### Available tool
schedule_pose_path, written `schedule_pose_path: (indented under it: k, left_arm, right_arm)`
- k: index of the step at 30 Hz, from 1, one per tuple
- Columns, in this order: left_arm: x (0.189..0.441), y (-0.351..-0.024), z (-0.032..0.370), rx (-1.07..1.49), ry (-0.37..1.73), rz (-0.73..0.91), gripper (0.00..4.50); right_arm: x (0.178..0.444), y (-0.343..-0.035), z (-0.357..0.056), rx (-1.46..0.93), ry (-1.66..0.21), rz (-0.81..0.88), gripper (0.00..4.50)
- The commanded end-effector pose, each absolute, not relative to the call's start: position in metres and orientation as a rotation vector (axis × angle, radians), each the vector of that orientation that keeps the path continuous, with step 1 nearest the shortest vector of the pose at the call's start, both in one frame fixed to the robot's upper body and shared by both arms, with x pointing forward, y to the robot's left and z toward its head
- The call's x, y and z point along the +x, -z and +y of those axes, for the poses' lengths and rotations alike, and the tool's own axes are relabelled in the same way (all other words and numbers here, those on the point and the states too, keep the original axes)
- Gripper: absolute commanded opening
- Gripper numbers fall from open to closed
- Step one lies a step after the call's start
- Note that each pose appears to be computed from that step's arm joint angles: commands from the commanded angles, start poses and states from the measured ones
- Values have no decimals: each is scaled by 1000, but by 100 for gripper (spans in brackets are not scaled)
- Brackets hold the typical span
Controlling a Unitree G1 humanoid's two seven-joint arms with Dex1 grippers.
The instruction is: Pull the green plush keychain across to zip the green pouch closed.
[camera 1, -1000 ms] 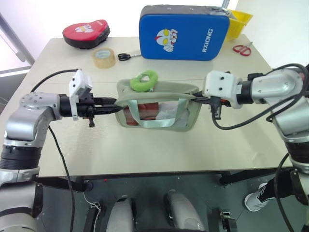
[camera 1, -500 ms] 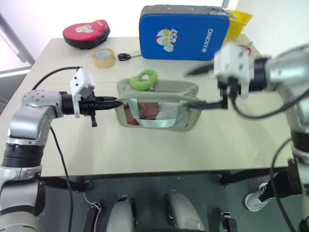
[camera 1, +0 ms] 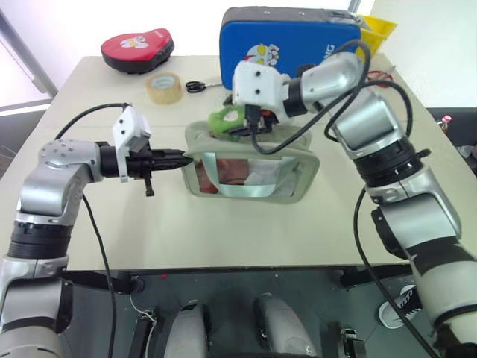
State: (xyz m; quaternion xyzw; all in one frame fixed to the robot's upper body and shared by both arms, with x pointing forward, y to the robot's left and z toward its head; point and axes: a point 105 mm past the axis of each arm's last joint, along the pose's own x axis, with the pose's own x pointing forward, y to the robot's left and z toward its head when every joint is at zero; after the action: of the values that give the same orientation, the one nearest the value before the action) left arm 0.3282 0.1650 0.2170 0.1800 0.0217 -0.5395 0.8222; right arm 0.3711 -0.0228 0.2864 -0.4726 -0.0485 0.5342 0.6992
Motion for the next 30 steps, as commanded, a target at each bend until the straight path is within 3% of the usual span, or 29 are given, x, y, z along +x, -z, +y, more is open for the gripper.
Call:
schedule_pose_path:
  k: [1, 2, 3, 15, 18, 23, 30]
  left_arm:
    - [324, -218, 164, 397, 1151, 37, 0]
    - [325, -218, 164, 398, 1150, 37, 0]
    - [325, -218, 165, 398, 1149, 37, 0]
    - [330, -220, 166, 403, 1143, 38, 0]
    - [330, -220, 165, 404, 1145, 39, 0]
    - [331, -218, 169, 402, 1119, 42, 0]
    - [329, -213, 172, 373, 1098, 56, 0]
  right_arm:
    - [363, -304, -20, -1077, -1195, -181, 65]
    - [362, -304, -21, -1073, -1197, -180, 12]
    - [362, -303, -22, -1072, -1198, -176, 4]
    - [359, -304, -40, -1055, -1159, -124, 4]
    - [363, -317, -50, -995, -1101, -117, 4]
    - [367, -335, -119, -979, -864, -47, 4]
    - [350, -315, -207, -995, -582, 134, 4]
